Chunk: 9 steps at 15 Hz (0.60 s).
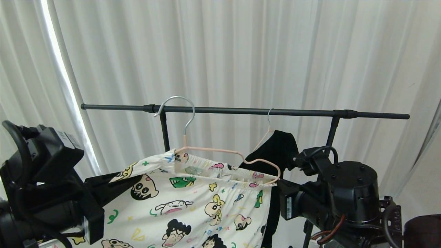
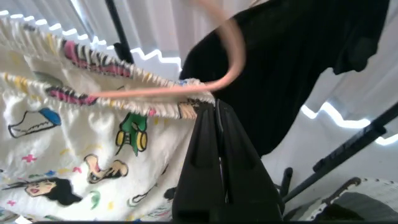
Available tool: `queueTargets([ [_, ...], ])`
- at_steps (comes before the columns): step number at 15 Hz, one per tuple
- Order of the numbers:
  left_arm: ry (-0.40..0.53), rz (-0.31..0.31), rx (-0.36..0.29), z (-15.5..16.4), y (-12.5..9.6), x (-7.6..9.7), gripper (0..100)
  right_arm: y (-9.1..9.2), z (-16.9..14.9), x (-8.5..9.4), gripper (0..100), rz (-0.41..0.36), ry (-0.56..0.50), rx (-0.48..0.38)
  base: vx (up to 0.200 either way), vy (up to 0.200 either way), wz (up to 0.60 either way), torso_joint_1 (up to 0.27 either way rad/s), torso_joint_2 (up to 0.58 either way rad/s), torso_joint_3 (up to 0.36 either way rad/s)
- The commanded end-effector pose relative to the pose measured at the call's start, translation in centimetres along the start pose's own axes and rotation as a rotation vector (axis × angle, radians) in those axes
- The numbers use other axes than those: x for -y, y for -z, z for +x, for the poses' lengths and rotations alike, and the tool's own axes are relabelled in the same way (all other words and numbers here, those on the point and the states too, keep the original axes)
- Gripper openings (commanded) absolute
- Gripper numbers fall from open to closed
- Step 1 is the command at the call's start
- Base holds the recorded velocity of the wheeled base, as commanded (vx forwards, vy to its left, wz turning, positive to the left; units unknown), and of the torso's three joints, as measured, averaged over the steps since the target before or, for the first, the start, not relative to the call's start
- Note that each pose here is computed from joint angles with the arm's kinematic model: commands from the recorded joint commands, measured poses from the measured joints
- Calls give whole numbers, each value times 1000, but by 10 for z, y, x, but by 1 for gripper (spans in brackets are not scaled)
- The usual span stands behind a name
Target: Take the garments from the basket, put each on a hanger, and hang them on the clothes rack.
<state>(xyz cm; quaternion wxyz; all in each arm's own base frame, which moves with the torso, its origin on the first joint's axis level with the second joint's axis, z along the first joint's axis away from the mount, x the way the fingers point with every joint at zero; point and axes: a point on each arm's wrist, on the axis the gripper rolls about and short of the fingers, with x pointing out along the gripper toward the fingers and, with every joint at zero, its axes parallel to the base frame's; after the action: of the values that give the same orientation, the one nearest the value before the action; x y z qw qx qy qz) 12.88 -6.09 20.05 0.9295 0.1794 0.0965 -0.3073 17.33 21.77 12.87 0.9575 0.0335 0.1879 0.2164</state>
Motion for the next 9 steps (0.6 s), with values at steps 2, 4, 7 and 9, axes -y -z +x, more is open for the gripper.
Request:
queueTargets([
  [2,10,-5,-32,-1,12,4,0,-3,-5,7,0,3,12,11,0,0,0,0,0,0],
  [4,24,-7,-69,-1,22,8,0,-5,-6,8,0,2,9,16,0,0,0,0,0,0],
  [7,45,45,-109,1,33,11,0,-6,-5,11,0,5,17,18,0,0,0,0,0,0],
  [9,69,39,-110,1,36,12,0,-8,-3,16,0,13,36,23,0,0,0,0,0,0],
])
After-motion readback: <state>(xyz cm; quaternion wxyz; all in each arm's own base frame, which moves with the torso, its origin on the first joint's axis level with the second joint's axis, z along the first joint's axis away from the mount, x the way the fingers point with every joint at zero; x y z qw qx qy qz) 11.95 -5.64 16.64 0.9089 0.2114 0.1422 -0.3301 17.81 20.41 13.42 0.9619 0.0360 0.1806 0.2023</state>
